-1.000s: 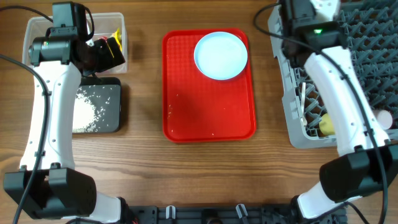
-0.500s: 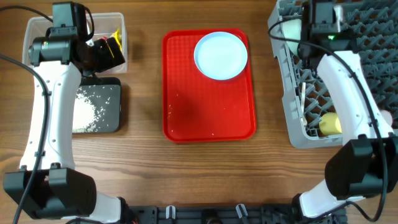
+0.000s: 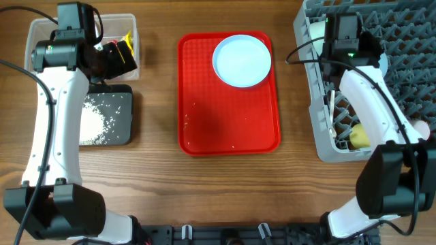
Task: Sort waste into correct bins and load items into the dishwasher rack
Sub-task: 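Carry the light blue bowl into the rack and release it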
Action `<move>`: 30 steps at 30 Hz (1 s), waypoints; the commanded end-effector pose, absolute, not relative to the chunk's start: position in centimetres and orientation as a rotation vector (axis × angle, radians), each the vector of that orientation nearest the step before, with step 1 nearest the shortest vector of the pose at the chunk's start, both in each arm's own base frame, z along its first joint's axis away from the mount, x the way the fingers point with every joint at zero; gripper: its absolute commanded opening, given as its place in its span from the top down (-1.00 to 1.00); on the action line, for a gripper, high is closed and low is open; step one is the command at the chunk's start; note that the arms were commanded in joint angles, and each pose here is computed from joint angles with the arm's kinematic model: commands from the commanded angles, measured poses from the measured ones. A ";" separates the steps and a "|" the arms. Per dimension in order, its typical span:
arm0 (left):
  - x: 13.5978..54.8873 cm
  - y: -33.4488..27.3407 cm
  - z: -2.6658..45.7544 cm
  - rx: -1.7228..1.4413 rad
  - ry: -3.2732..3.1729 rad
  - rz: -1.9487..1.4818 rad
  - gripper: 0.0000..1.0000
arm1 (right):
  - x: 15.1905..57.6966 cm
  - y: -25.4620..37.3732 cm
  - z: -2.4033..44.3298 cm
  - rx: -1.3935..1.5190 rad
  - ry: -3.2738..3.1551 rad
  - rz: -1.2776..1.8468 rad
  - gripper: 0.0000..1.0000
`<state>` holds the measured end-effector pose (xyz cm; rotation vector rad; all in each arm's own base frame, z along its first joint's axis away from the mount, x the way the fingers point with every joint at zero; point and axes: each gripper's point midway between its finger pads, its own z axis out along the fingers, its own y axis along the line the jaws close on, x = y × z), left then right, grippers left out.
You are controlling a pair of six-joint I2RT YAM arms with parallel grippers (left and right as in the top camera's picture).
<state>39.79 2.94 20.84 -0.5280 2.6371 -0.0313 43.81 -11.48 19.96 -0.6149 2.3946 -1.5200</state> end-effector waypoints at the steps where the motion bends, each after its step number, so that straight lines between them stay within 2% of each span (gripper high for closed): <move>1: 39.9 3.0 20.4 -0.546 2.644 -0.037 -1.00 | 43.7 -10.5 18.6 -0.752 2.395 -1.573 0.91; 16: 39.9 3.1 20.4 -0.546 2.644 -0.036 -1.00 | 44.1 -9.0 18.1 -0.802 2.380 -1.562 0.85; 21: 39.9 3.1 20.4 -0.546 2.644 -0.036 -1.00 | 44.3 -8.0 18.1 -0.829 2.361 -1.553 0.68; 24: 39.9 3.0 20.4 -0.546 2.644 -0.037 -1.00 | 44.3 -7.4 18.1 -0.840 2.353 -1.548 0.36; 26: 39.9 3.0 20.4 -0.546 2.644 -0.037 -1.00 | 44.4 -7.1 18.1 -0.848 2.347 -1.545 -0.14; 27: 39.9 3.1 20.4 -0.546 2.644 -0.036 -1.00 | 44.4 -6.8 18.1 -0.859 2.345 -1.544 -0.64; 28: 39.9 3.0 20.4 -0.546 2.644 -0.037 -1.00 | 44.3 -6.6 18.0 -0.873 2.343 -1.542 -0.99; 30: 39.9 3.1 20.4 -0.546 2.644 -0.036 -1.00 | 44.3 -5.9 18.0 -0.892 2.333 -1.538 -0.99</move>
